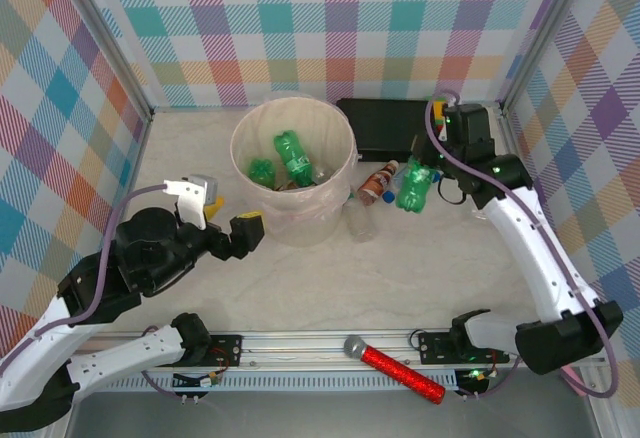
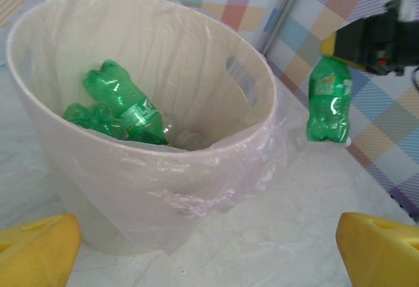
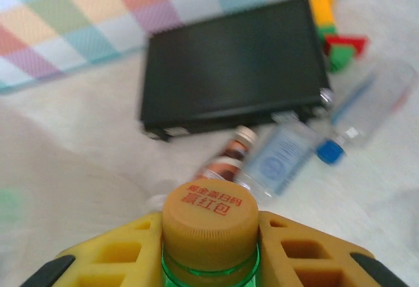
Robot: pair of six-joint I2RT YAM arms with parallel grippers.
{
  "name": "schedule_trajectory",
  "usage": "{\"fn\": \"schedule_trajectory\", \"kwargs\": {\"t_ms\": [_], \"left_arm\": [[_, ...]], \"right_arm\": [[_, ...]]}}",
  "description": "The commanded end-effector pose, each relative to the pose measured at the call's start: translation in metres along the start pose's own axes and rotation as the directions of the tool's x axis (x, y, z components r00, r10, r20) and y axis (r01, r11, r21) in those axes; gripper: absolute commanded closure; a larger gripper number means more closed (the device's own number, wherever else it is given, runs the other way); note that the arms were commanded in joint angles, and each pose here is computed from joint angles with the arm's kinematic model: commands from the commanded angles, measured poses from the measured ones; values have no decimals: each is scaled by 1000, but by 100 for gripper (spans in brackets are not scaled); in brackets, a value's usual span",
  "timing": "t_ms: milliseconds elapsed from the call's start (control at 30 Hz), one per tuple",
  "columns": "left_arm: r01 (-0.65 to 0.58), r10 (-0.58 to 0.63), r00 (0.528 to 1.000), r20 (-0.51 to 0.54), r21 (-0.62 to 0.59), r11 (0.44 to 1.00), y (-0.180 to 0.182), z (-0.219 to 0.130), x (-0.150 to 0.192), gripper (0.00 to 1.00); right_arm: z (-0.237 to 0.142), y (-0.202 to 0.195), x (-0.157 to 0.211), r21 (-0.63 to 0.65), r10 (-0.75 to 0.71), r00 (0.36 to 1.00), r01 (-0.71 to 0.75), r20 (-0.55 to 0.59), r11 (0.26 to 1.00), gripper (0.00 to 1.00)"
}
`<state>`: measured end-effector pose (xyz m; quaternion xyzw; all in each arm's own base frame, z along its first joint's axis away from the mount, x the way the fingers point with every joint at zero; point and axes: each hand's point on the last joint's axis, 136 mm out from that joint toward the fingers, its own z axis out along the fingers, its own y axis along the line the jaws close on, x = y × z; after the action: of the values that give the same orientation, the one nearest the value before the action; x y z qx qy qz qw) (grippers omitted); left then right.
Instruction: Put the plastic bottles in the bin
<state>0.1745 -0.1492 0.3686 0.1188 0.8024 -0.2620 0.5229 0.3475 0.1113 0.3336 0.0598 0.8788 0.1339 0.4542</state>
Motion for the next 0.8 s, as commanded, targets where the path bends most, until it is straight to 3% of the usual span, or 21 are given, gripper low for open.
{"fn": "schedule_trajectory", "kwargs": {"t_ms": [0, 200, 333, 567, 767], "left_arm": [[30, -30, 998, 55, -15, 999, 2, -5, -13, 0], [42, -41, 998, 50, -24, 999, 4, -6, -13, 0], [51, -50, 998, 46, -20, 998, 3, -6, -14, 0], [73, -73, 996, 47, -18, 997, 3, -9, -16, 0], [87, -84, 995, 55, -46, 995, 8, -10, -17, 0]], "right_arm": [[-39, 39, -41, -71, -60, 984, 72, 167, 995, 69], [-81, 126, -75, -251, -124, 936, 214, 331, 944, 69], [-85, 177, -86, -311, -174, 895, 317, 410, 896, 69], [-58, 236, -92, -309, -211, 813, 428, 543, 849, 65], [-21, 267, -82, -352, -179, 813, 424, 554, 835, 65]]}}
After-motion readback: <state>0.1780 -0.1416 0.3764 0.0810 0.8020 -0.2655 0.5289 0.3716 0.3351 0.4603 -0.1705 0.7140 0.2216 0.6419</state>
